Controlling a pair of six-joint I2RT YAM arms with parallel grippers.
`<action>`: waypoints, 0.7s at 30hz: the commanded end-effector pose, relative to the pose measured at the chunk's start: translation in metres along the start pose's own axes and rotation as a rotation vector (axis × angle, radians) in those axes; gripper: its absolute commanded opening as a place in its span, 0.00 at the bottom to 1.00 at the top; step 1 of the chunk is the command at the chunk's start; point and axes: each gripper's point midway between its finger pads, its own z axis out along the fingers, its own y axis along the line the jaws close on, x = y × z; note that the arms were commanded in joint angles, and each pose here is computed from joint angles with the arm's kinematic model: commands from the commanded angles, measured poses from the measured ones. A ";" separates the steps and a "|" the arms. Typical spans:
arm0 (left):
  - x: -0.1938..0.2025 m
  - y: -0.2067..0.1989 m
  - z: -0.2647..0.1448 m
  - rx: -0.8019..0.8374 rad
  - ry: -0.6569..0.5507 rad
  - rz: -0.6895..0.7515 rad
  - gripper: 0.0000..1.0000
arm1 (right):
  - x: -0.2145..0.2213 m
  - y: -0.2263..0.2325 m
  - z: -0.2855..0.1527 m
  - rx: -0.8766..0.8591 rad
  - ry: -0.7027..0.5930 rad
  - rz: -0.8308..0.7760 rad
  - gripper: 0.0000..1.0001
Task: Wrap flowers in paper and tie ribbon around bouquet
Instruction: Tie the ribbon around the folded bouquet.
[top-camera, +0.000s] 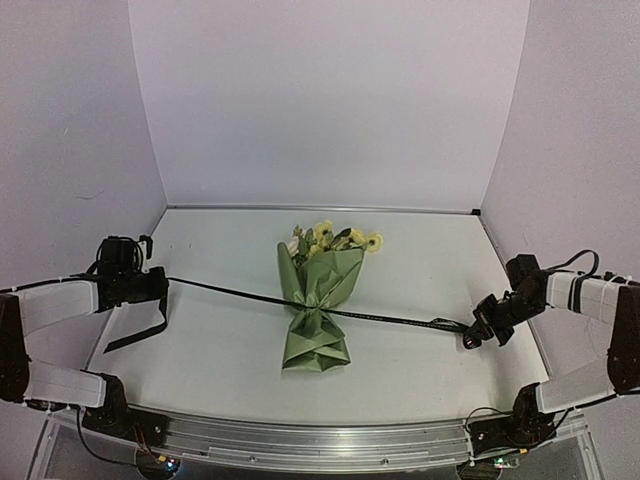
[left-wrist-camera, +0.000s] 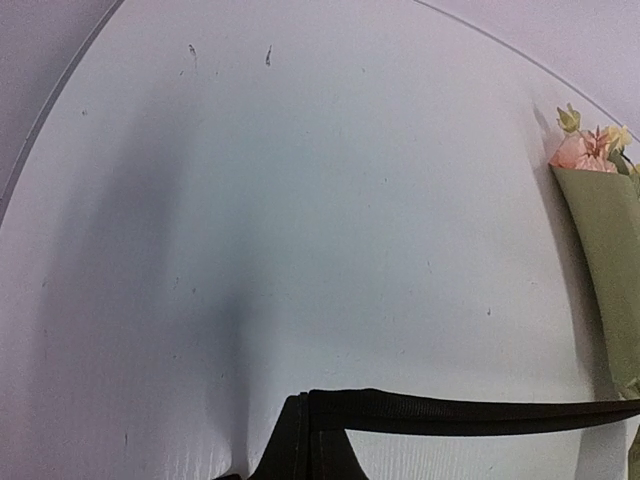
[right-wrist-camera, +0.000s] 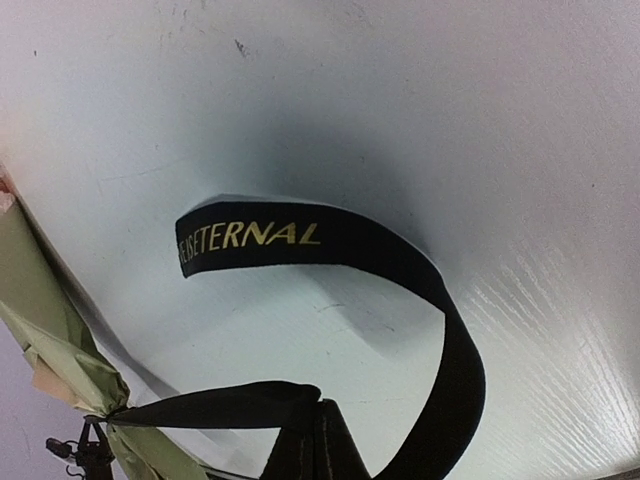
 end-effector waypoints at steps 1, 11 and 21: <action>-0.048 0.093 -0.032 -0.383 -0.241 -0.186 0.00 | -0.050 -0.059 -0.024 0.241 -0.263 0.139 0.00; -0.055 0.090 -0.038 -0.343 -0.282 -0.201 0.00 | -0.047 -0.059 -0.031 0.246 -0.247 0.106 0.00; -0.053 0.041 -0.036 -0.200 -0.269 -0.133 0.01 | -0.028 -0.042 -0.037 0.314 -0.170 -0.126 0.00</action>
